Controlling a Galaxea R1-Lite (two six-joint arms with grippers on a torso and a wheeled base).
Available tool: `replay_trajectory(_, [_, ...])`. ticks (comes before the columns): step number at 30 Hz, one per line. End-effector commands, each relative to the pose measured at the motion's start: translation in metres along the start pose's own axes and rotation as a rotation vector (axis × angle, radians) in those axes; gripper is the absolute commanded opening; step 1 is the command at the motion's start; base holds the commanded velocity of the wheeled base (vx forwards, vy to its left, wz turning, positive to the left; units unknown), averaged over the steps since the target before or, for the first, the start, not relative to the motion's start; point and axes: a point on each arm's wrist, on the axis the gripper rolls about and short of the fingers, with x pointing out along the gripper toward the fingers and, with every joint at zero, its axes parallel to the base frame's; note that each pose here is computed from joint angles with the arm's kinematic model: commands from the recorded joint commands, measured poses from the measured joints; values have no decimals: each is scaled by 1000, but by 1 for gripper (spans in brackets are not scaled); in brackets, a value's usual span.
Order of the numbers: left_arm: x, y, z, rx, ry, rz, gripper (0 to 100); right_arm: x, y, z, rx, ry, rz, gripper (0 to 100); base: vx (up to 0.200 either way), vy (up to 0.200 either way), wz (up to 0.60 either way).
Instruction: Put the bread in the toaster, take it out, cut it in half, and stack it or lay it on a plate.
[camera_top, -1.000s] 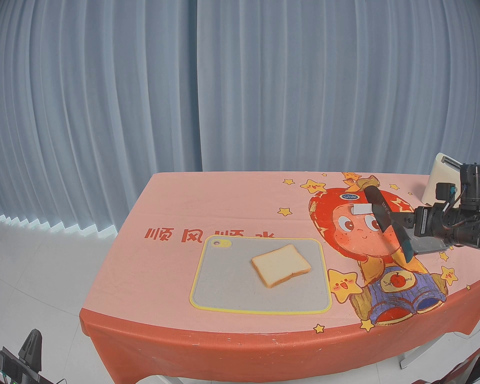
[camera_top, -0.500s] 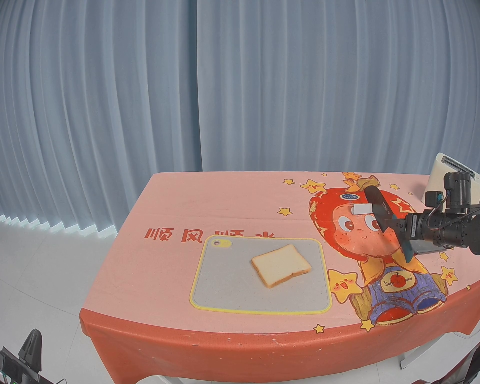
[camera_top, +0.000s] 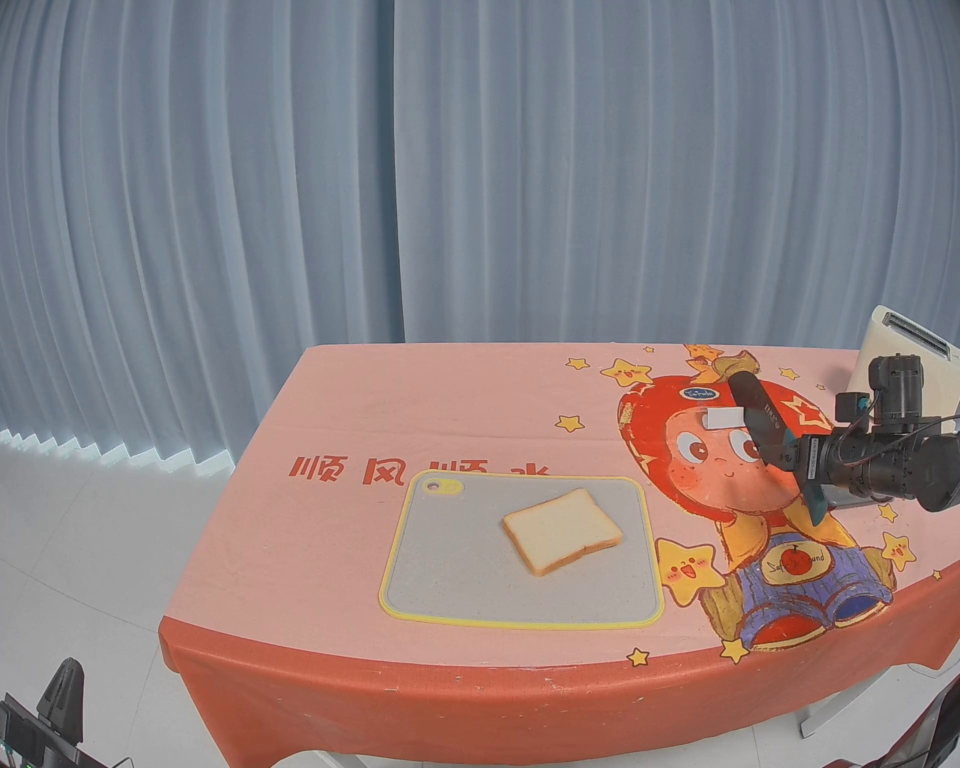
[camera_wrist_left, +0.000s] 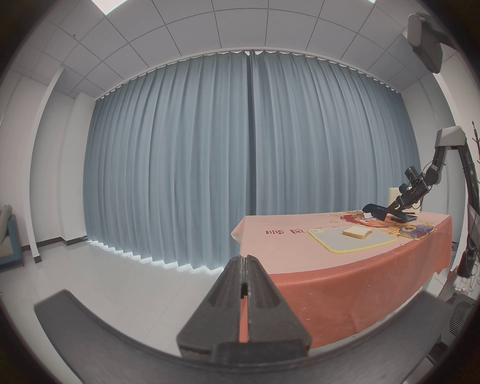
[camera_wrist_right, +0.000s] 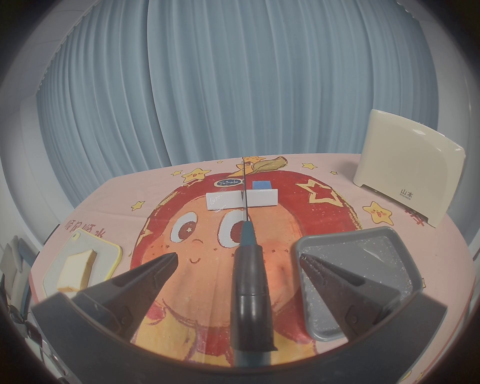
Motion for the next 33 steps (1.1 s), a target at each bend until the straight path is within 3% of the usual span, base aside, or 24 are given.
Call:
replay_trajectory(1, [0,0,-5,1,1,0,0,11,1,-5,-1,28,3,100,0,0,0])
replay_trajectory(8, [0,0,-5,-1,1,0,0,14,1,-7,0,34,4,100,0,0,0])
replay_trajectory(9, [0,0,-5,-1,1,0,0,14,0,-7,1,34,3,0,0,0,0])
replay_trajectory(19, [0,0,-5,-1,1,0,0,9,2,-2,3,8,7,0,0,0,0])
replay_trajectory(29, [0,0,-5,-1,1,0,0,-26,6,21,-3,-115,19,0,0,0,0])
replay_trajectory(33, [0,0,-5,-2,0,0,0,-52,19,27,-36,-177,55,0,0,0,0])
